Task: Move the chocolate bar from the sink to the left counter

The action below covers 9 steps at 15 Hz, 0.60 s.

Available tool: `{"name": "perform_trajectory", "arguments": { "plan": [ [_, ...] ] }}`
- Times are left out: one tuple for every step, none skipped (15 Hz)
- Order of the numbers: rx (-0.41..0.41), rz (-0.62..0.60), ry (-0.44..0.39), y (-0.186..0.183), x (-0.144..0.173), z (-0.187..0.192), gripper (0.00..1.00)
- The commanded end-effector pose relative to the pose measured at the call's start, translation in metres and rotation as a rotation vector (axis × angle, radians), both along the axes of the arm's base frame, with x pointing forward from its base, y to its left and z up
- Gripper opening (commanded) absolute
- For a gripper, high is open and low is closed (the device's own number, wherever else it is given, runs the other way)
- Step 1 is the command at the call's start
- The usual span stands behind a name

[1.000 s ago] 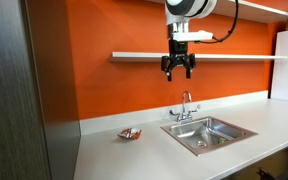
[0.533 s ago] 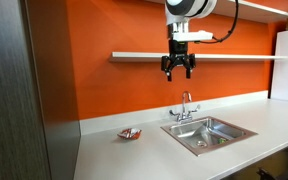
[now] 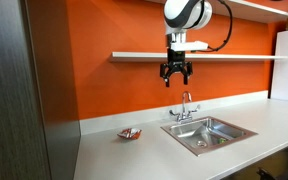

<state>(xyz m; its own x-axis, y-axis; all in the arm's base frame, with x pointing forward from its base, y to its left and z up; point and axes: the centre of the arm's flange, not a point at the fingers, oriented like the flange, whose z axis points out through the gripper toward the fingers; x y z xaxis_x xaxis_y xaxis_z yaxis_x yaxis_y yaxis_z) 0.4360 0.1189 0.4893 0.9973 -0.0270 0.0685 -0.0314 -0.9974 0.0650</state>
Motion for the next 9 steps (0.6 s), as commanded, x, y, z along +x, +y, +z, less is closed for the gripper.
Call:
{"name": "perform_trajectory", "arguments": {
  "plan": [
    [0.021,-0.041,0.017,-0.024,0.025,-0.025,1.0],
    [0.023,-0.061,0.027,-0.03,0.028,-0.033,1.0],
    [0.029,-0.08,0.04,-0.037,0.031,-0.042,1.0],
    [0.032,-0.096,0.055,-0.043,0.033,-0.049,1.0],
    [0.024,-0.126,0.07,-0.051,0.034,-0.057,1.0],
    [0.036,-0.145,0.076,-0.058,0.035,-0.064,1.0],
    [0.04,-0.165,0.085,-0.066,0.036,-0.072,1.0],
    [0.046,-0.185,0.089,-0.076,0.037,-0.081,1.0],
    [0.048,-0.208,0.092,-0.085,0.038,-0.091,1.0]
  ]
}}
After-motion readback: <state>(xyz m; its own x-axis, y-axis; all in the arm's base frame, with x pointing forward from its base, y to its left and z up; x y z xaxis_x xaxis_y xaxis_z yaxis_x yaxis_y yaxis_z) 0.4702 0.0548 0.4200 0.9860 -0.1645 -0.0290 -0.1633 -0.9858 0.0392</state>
